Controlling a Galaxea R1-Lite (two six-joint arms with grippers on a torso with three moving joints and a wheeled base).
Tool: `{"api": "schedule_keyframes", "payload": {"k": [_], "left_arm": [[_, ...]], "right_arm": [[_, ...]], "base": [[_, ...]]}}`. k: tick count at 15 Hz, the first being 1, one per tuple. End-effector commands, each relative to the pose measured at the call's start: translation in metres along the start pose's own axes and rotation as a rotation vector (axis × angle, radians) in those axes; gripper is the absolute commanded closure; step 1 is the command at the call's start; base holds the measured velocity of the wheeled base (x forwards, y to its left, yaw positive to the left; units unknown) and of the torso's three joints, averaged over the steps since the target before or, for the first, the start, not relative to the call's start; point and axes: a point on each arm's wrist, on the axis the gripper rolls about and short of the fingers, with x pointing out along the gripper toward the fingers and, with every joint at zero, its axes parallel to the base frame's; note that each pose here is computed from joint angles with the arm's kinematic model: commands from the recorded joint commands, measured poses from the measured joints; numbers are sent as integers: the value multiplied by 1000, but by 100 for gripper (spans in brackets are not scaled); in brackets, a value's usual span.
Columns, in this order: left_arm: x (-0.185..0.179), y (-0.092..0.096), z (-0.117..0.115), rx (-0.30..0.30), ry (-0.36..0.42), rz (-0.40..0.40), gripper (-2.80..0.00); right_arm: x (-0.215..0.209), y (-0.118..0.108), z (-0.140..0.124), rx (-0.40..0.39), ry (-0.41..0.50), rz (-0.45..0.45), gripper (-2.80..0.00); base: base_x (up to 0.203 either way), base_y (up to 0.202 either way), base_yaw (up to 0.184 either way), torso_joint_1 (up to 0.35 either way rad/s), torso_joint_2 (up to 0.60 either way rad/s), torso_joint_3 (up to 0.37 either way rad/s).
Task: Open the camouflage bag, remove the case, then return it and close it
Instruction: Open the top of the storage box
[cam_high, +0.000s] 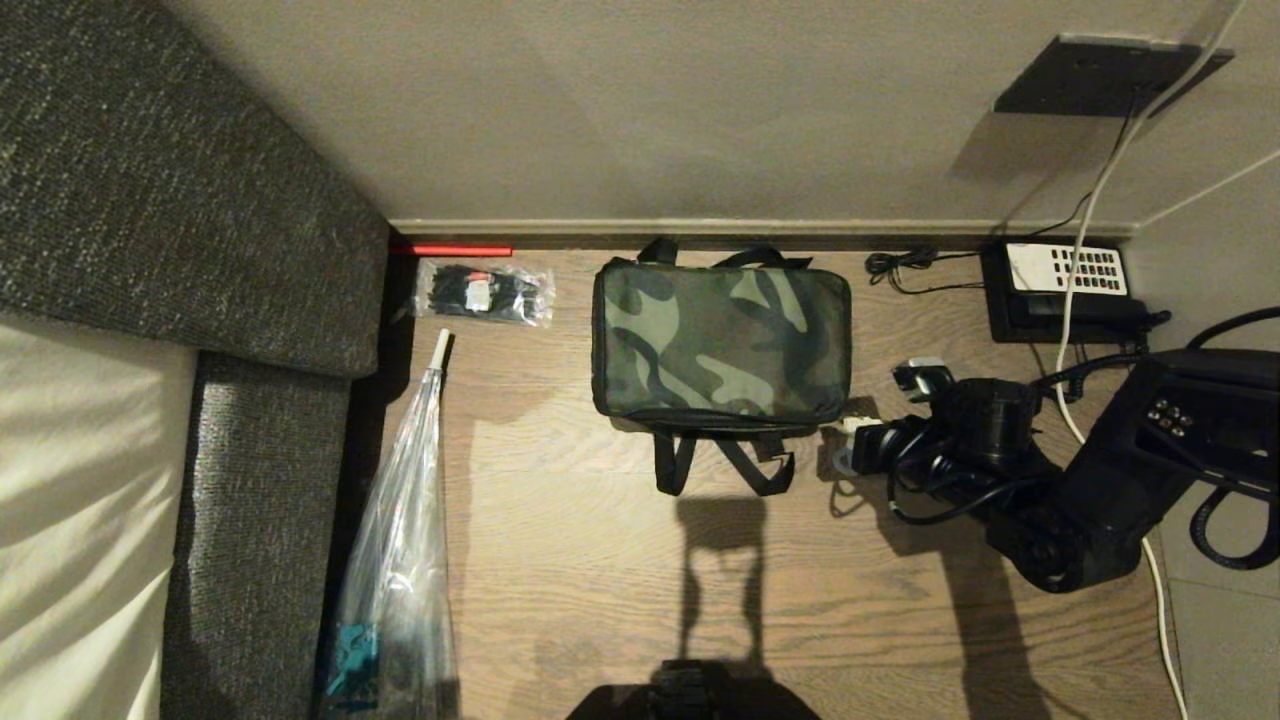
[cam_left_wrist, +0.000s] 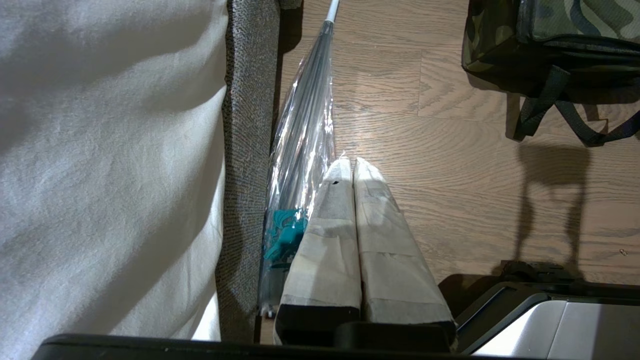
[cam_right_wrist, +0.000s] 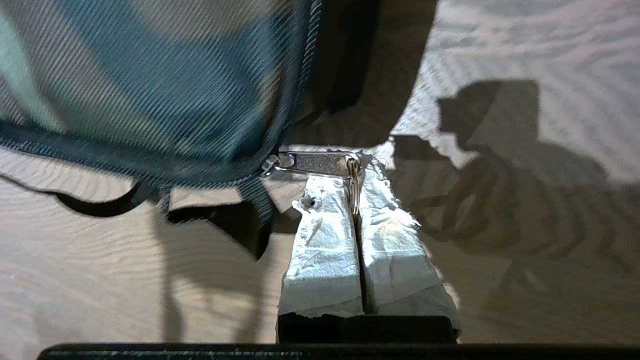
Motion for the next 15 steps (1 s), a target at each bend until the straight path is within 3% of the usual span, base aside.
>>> {"api": "schedule_keyframes", "payload": {"k": [1, 3, 15], "left_arm": [[0, 0, -1, 0, 1, 1, 0], [0, 0, -1, 0, 1, 1, 0], [0, 0, -1, 0, 1, 0, 0]], "right_arm": [[1, -4, 5, -25, -25, -5, 0], [3, -11, 8, -60, -32, 5, 0], [12, -14, 18, -53, -73, 50, 0]], "base": [[0, 0, 0, 0, 0, 0], [0, 0, 0, 0, 0, 0], [0, 0, 0, 0, 0, 0]]}}
